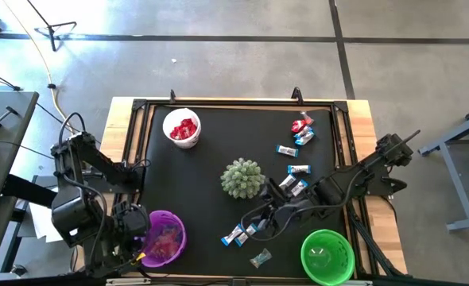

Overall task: Organize candy in baskets
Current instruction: Put the blue gummy into the purple bucket

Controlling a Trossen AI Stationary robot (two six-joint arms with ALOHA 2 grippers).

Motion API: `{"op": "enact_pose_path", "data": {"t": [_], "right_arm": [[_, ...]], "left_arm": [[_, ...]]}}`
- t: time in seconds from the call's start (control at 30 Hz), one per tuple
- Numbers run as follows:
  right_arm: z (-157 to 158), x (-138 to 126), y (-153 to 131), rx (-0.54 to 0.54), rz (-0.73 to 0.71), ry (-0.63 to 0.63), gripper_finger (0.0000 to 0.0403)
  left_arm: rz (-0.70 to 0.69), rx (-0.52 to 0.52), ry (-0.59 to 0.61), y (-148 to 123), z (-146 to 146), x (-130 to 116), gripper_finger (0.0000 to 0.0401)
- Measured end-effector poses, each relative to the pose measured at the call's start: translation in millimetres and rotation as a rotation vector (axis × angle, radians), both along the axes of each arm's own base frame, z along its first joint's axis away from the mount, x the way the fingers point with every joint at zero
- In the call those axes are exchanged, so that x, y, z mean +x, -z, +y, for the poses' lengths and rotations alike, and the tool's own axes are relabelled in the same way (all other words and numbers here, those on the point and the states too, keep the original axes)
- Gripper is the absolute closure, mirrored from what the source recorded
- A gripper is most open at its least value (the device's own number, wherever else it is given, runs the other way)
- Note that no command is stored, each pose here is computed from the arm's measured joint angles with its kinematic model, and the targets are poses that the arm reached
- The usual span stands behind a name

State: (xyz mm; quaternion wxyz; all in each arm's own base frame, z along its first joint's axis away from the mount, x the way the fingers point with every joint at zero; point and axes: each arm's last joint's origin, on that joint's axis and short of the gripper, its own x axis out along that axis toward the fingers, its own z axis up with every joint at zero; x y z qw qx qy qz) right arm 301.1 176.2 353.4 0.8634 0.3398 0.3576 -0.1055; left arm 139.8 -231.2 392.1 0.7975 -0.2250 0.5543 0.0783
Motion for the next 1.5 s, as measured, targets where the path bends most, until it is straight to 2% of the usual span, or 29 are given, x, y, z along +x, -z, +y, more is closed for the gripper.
{"op": "enact_pose_path", "data": {"t": [0.27, 0.4, 0.77, 0.87, 0.97, 1.23, 1.4, 1.5], "right_arm": [[3.7, -6.4, 3.4, 0.072, 0.056, 0.070, 0.0246], [15.6, -4.6, 14.7, 0.120, 0.092, 0.122, 0.0246], [70.1, 16.0, 99.6, 0.178, 0.290, 0.270, 0.0246], [79.5, 21.7, 121.1, 0.229, 0.360, 0.293, 0.0246], [84.6, 26.6, 137.3, 0.290, 0.392, 0.384, 0.0246], [101.5, 18.8, 150.1, 0.426, 0.415, 0.575, 0.0246], [107.3, 7.9, 151.5, 0.469, 0.424, 0.708, 0.0246], [109.5, 7.0, 152.0, 0.484, 0.412, 0.728, 0.0246]], "left_arm": [[-0.040, 0.070, 0.071, -0.3, 8.1, 12.7, 0.0266], [-0.073, 0.125, 0.085, -0.6, 16.7, 24.4, 0.0265], [-0.191, 0.221, 0.073, -14.4, 45.1, 34.6, 0.0265], [-0.222, 0.227, 0.054, -19.9, 52.9, 32.7, 0.0265], [-0.244, 0.223, 0.033, -24.6, 59.7, 30.9, 0.0265], [-0.297, 0.205, 0.013, -36.7, 74.5, 20.6, 0.0265], [-0.341, 0.209, -0.008, -43.4, 83.0, 14.3, 0.0265], [-0.355, 0.202, -0.013, -46.5, 87.0, 10.8, 0.0265]]}}
